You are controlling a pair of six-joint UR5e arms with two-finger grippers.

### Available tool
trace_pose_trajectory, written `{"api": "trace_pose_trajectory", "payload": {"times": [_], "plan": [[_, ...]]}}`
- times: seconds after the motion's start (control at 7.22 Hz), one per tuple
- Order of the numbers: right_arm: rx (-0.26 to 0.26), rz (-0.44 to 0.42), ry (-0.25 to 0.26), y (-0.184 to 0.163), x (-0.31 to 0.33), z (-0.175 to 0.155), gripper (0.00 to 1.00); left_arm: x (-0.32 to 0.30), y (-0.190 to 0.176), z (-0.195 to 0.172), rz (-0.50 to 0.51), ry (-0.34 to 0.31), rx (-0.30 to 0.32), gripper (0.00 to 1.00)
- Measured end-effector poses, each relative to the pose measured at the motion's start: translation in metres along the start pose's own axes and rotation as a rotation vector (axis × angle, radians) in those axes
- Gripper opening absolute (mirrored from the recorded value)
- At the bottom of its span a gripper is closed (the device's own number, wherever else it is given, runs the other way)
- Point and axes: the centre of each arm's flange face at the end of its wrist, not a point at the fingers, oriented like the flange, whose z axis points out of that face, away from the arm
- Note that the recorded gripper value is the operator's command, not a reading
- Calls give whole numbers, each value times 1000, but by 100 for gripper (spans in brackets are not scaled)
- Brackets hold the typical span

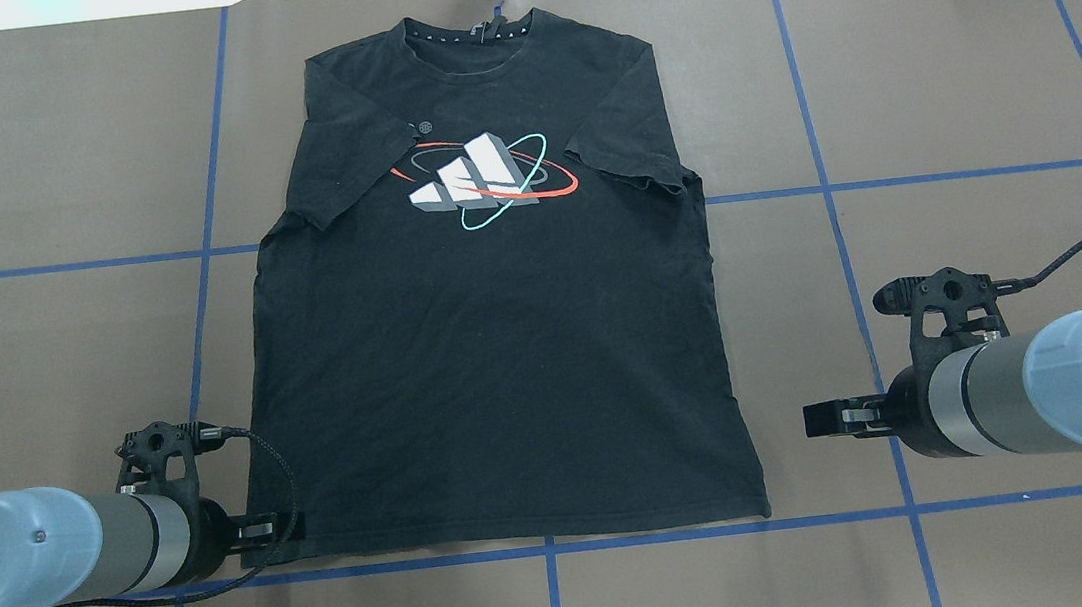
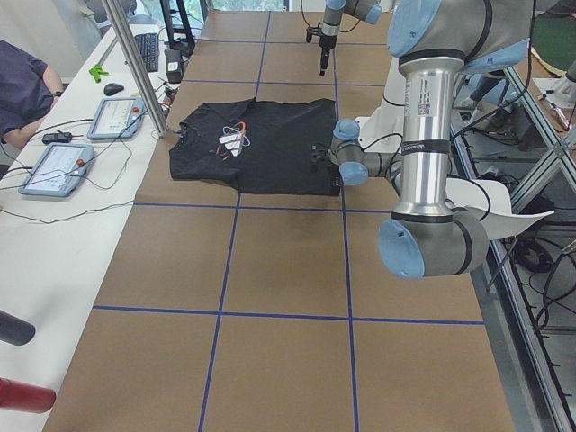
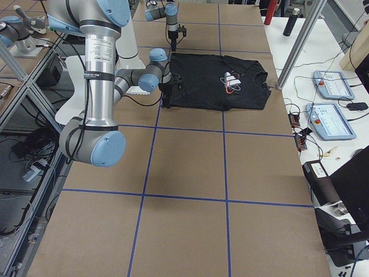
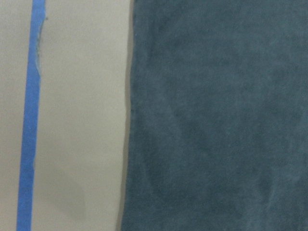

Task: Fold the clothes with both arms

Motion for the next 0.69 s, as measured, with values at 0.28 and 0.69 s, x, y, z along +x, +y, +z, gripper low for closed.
{"api": "trace_pose_trajectory", "payload": {"times": [0.28,0.69], "plan": [[4,0,0,0,0,0,100,-5,1,7,1,-15,-6,59],[7,0,-1,-1,-1,-1,100,-8,2,9,1,-22,-10,55]]}}
